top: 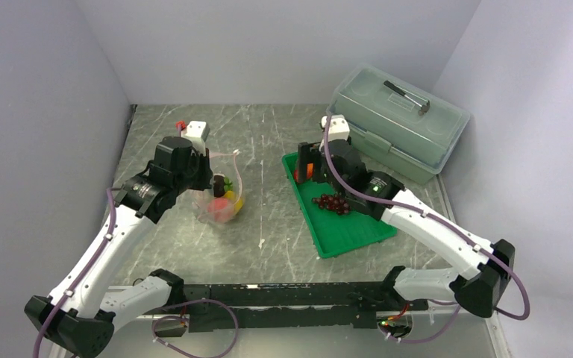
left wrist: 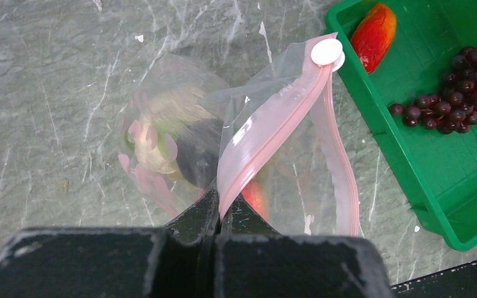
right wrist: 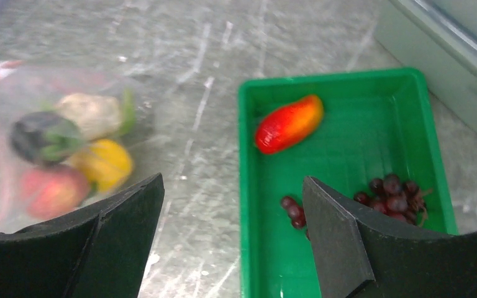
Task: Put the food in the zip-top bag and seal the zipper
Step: Pick up the fake fruit from the bin.
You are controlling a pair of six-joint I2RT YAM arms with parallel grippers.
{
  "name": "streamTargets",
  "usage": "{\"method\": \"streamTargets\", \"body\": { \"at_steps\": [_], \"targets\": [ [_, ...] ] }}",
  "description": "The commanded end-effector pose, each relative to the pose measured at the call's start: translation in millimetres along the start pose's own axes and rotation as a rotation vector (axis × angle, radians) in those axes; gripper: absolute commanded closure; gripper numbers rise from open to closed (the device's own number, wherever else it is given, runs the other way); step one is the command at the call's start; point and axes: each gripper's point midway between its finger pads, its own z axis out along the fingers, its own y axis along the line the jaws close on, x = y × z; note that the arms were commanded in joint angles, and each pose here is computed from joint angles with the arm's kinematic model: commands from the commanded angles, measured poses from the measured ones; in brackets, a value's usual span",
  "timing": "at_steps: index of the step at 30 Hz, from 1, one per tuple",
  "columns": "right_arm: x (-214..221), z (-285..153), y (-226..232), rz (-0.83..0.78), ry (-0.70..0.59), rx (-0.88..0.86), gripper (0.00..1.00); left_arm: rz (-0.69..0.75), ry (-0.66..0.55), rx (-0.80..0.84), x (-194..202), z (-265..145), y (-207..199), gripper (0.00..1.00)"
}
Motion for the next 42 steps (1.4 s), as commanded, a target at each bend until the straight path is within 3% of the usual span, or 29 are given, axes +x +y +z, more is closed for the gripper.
{"method": "streamTargets", "body": {
  "at_steps": [1, 17, 27, 42],
  "targets": [
    [26.2, 17.6, -30.7, 0.099, 0.062, 0.079, 0.14, 0.006, -0.013, -0.002, -4.3, 2.5, -0.2, 1.0],
    [97.3, 94.7, -61.7, 0.381, 0.204, 0.277, 0.07, 0.012, -0.005, 0.003, -3.3, 4.6, -1.3, 1.0],
    [111.3, 131.7, -66.7, 0.504, 0.218, 0.348, 0.06, 0.013, -0.015, 0.011, -5.3, 1.6, -2.3, 1.0],
    [120.2, 170.9, -84.8, 0.64, 0.235, 0.421, 0.11, 0.014, -0.012, 0.012, -4.4, 2.7, -2.5, 1.0]
  ]
}}
